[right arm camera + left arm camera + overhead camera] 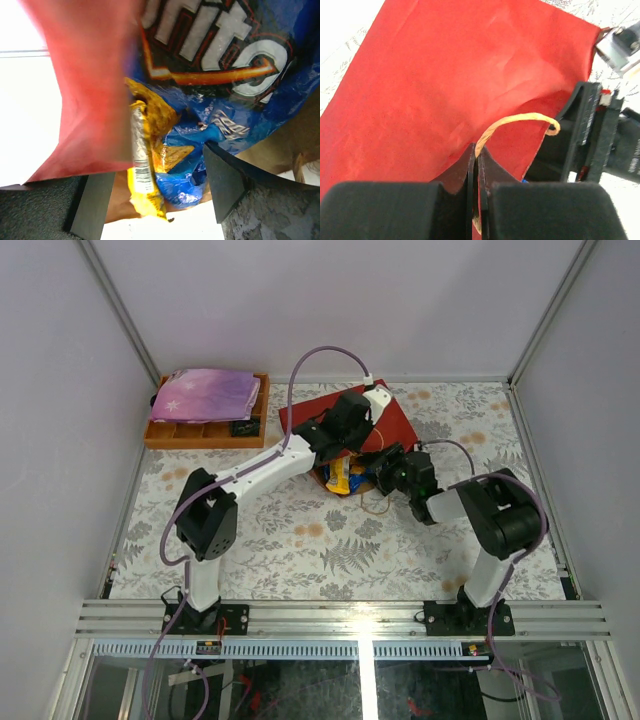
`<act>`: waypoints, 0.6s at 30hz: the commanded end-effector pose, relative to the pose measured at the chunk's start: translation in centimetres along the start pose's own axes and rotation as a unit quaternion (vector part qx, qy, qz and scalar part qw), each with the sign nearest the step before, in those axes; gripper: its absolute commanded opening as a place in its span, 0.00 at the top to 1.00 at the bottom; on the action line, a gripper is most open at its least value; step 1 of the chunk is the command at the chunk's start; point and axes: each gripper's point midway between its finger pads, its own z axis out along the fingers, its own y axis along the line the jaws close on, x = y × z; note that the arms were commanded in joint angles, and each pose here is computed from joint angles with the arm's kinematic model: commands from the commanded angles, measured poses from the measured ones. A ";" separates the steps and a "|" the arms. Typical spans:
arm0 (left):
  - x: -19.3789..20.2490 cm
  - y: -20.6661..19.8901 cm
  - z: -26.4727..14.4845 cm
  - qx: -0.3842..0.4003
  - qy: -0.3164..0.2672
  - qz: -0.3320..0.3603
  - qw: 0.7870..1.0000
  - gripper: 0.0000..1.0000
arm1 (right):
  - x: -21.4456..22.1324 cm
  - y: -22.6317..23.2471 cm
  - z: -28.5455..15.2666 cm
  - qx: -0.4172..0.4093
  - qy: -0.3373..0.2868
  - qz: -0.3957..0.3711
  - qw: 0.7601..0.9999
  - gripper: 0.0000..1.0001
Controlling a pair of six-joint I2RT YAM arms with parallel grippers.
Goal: Take the snacks out of the paper bag
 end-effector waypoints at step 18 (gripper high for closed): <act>-3.0 7.2 2.8 -0.036 -0.026 -0.012 0.999 0.80 | -0.3 4.1 6.9 -0.029 -0.005 -0.042 0.999 0.26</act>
